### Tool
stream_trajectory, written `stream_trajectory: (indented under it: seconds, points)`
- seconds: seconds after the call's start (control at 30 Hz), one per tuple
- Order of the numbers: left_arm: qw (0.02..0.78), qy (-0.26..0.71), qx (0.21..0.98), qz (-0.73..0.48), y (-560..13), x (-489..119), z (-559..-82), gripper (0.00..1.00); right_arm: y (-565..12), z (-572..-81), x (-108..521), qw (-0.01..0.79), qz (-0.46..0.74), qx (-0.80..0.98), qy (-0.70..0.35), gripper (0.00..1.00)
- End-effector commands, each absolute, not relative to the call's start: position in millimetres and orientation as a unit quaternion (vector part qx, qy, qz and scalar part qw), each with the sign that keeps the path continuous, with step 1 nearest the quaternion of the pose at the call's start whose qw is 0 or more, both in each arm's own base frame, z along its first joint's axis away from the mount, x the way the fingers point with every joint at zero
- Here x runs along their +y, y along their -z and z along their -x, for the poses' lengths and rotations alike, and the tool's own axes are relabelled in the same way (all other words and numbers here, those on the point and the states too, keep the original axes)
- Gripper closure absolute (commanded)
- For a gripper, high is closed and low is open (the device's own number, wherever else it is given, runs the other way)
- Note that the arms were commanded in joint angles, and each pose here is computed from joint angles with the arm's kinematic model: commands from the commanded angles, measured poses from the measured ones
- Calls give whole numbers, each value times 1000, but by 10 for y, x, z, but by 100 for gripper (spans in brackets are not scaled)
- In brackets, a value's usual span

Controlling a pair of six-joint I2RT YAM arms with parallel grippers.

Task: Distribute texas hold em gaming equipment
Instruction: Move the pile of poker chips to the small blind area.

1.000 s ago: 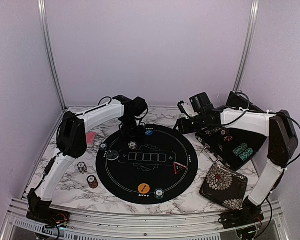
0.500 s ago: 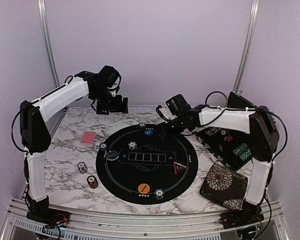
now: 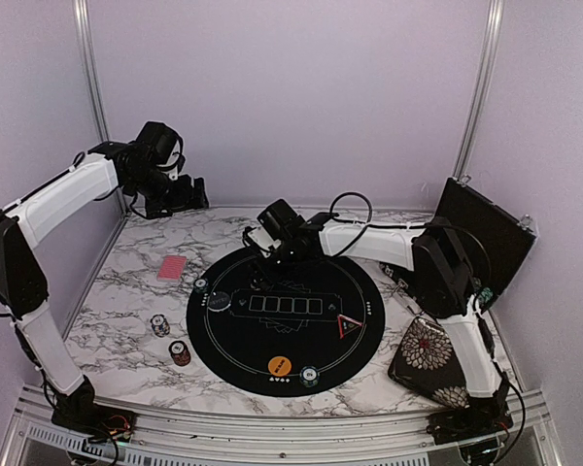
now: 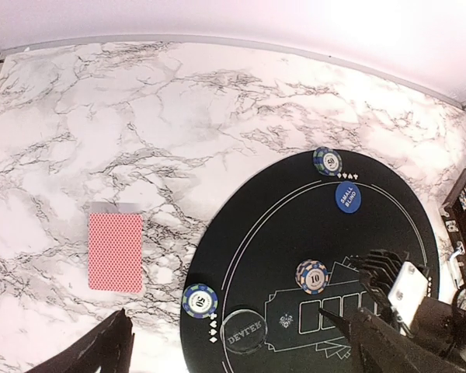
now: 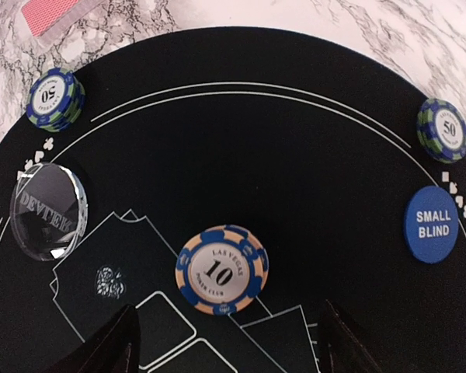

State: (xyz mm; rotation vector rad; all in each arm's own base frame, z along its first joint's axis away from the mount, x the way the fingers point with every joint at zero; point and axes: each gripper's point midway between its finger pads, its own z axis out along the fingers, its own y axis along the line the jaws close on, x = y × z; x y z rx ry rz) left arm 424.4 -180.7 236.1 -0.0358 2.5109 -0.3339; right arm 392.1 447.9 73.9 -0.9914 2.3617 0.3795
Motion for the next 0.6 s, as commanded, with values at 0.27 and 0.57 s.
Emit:
stream_trajectory:
  seconds: [0.27,0.57]
  points:
    - [316,154,936,3,-2478,-1781,-4217,1,-464,-4063,4609,264,393,876,-94,32]
    - [311,156,938,1,-2421,-1791,-4209,1,-334,-4039,4663,255,398,875,-101,33]
